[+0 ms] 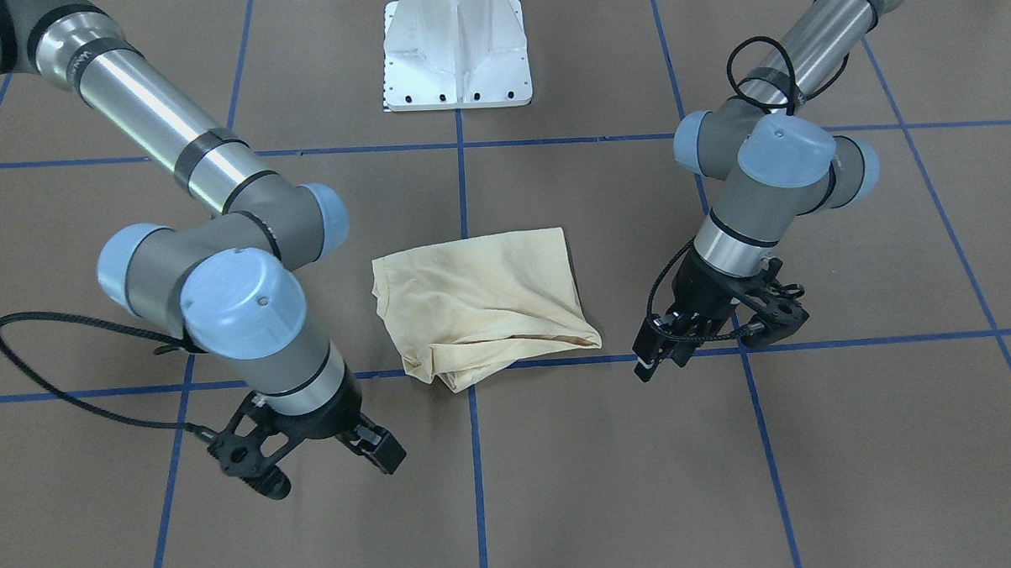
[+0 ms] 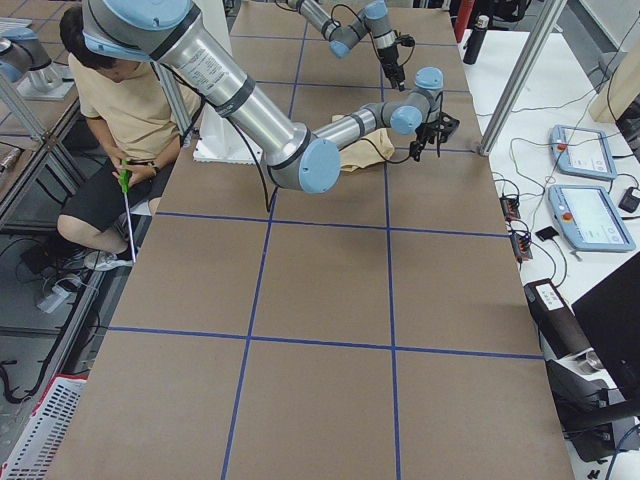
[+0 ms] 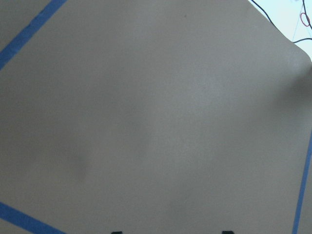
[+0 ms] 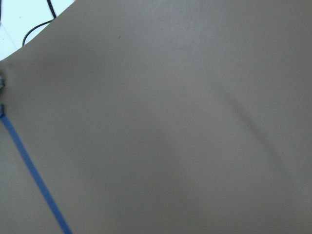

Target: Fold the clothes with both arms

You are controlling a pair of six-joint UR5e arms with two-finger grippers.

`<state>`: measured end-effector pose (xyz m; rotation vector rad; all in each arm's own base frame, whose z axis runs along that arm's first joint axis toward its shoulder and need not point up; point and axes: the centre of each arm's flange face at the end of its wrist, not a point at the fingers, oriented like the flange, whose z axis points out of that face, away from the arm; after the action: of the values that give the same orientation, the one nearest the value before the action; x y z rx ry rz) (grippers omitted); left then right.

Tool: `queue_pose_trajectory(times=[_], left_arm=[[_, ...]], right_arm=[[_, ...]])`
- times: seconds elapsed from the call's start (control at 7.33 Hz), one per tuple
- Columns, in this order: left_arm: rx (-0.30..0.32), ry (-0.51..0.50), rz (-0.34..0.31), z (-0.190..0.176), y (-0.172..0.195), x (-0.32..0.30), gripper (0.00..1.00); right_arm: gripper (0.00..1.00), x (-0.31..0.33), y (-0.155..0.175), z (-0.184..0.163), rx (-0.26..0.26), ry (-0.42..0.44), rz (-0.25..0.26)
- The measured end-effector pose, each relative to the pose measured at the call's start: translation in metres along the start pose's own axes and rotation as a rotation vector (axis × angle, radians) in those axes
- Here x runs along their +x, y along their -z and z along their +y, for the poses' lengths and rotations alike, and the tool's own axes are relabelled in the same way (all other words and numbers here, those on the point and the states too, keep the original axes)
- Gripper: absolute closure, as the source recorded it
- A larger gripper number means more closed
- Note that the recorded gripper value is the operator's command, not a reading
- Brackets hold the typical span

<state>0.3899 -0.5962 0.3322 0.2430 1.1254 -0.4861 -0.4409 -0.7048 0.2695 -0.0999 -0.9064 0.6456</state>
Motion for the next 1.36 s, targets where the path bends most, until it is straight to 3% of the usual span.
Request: queue_pose_trajectory(times=[0.27, 0.55, 0.82, 1.09, 1.36], left_arm=[[-0.010, -0.278, -0.007, -0.039, 0.050, -0.054, 0.27], [-0.010, -0.543, -0.040, -0.100, 0.116, -0.141, 0.27], [0.011, -0.748, -0.120, -0.164, 0.195, -0.250, 0.27], [-0.015, -0.873, -0.212, -0.213, 0.262, -0.347, 0.26], [-0.045, -0.894, -0.236, -0.226, 0.280, -0.377, 0.24]], right_arm=[[0.00, 0.081, 0.040, -0.091, -0.041, 0.131, 0.040], [0.00, 0.183, 0.100, -0.174, -0.033, 0.298, 0.098], [0.00, 0.325, 0.167, -0.257, -0.018, 0.471, 0.153], [0.00, 0.452, 0.204, -0.301, -0.043, 0.579, 0.167], [0.00, 0.491, 0.212, -0.304, -0.071, 0.607, 0.137]])
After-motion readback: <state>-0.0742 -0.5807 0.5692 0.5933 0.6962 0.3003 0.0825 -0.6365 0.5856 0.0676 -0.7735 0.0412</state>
